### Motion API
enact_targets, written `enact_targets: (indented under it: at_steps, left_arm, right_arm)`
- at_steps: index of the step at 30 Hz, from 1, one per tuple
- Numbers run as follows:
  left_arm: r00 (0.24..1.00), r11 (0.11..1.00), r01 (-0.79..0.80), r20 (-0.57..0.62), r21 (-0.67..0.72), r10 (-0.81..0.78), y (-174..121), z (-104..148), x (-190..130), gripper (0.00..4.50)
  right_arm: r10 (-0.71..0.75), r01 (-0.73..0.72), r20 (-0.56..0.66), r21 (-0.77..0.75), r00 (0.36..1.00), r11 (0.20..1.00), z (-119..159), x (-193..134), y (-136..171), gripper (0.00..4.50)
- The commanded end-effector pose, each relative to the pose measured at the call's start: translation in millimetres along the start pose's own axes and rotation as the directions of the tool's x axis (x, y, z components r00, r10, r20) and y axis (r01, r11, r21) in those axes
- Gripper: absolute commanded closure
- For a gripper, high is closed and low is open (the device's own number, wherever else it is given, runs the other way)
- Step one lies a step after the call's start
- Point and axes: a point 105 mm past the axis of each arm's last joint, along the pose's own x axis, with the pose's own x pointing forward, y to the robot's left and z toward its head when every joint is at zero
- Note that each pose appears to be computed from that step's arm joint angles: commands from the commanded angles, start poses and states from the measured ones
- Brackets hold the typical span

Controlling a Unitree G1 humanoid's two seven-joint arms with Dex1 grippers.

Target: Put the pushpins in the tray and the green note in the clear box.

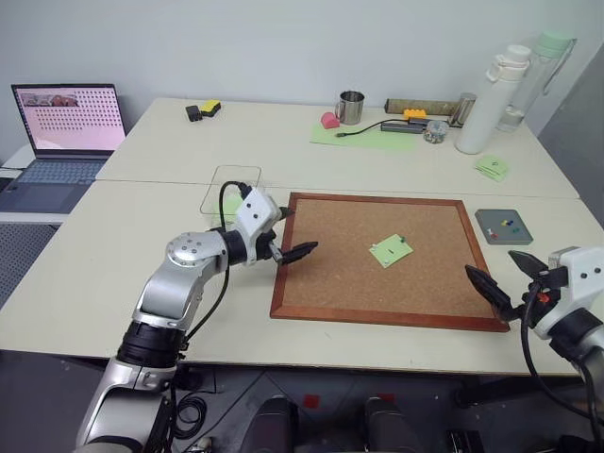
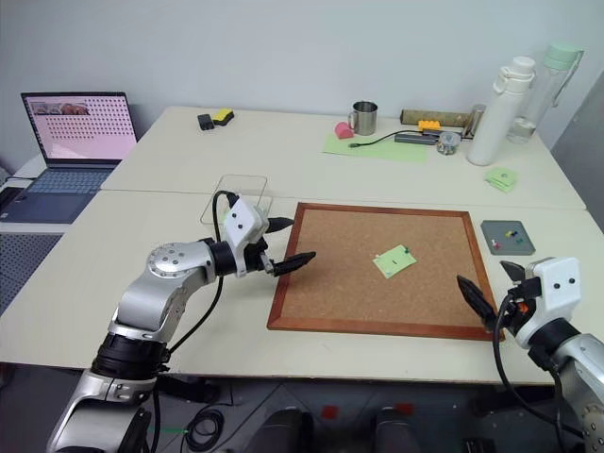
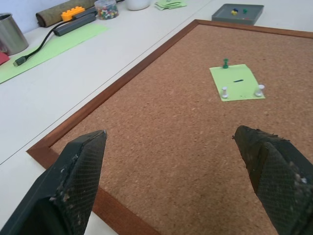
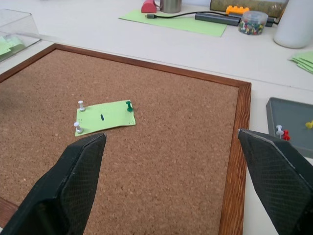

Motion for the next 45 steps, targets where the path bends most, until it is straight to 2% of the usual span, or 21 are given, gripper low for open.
enact_targets:
  at_steps: [1,15,24,30,38,41,45]
  left_arm:
    - [0.999,1.0,-0.011,0.047,0.0,0.011,4,13,-2,0.07]
    - [0.997,0.997,0.069,0.029,-0.038,-0.068,1,11,0,0.07]
    - [0.994,0.993,0.102,0.049,-0.053,-0.099,-3,15,0,0.07]
    - [0.99,0.988,0.139,0.041,-0.06,-0.137,-9,16,-4,0.07]
    - [0.969,0.97,0.235,0.095,-0.058,-0.229,-30,32,-2,0.07]
    - [0.957,0.959,0.275,0.118,-0.064,-0.266,-38,35,2,0.54]
    - [0.947,0.948,0.307,0.126,-0.082,-0.296,-44,38,9,1.42]
  right_arm:
    - [-0.018,0.019,0.056,-0.021,0.998,1.0,16,-3,-4,0.0]
    - [-0.074,0.076,0.061,-0.023,0.995,0.997,14,-11,-13,0.0]
    - [-0.056,0.058,0.06,-0.03,0.997,0.998,19,-7,-13,0.0]
    - [-0.017,0.018,0.051,-0.027,0.999,0.999,18,-5,-6,0.0]
    - [0.098,-0.094,0.05,-0.064,0.994,0.994,21,9,16,0.0]
    - [0.134,-0.13,0.042,-0.086,0.99,0.988,21,19,22,0.0]
    - [0.156,-0.151,0.064,-0.065,0.986,0.986,22,32,25,0.0]
